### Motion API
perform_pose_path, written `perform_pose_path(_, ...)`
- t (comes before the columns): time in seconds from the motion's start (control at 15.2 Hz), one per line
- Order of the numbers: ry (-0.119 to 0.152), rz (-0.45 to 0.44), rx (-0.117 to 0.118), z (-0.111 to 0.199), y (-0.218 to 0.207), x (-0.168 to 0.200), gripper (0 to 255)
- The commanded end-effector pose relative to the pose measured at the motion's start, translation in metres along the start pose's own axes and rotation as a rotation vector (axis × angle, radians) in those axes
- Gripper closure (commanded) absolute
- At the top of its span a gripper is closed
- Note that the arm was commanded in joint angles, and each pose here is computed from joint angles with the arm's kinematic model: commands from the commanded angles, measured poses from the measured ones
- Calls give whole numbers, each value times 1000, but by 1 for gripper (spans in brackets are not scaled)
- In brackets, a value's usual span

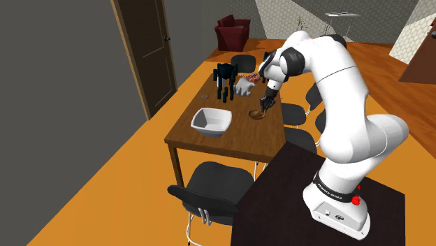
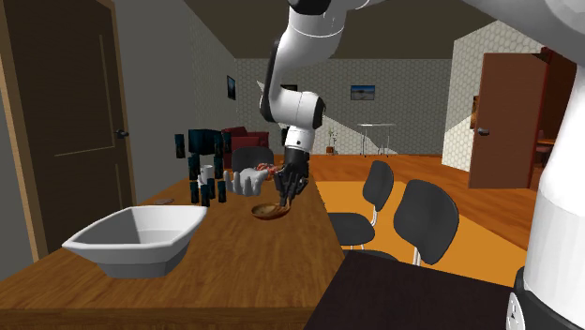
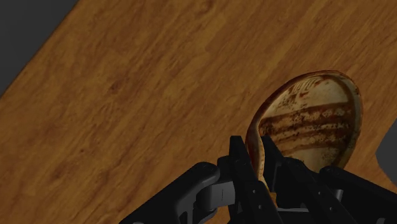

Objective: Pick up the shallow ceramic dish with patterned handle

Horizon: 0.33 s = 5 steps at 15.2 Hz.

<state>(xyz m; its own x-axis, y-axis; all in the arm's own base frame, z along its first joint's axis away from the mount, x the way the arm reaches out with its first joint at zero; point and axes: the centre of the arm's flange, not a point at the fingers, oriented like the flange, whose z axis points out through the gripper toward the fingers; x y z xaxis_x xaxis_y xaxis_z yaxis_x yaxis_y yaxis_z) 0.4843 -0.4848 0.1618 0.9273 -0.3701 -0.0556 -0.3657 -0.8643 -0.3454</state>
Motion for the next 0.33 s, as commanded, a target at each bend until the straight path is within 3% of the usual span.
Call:
perform_pose_path(0.0,0,0,0,-11,-3,-1,255)
perform_pose_path(0.26,0,0,0,-21,-6,-1,255)
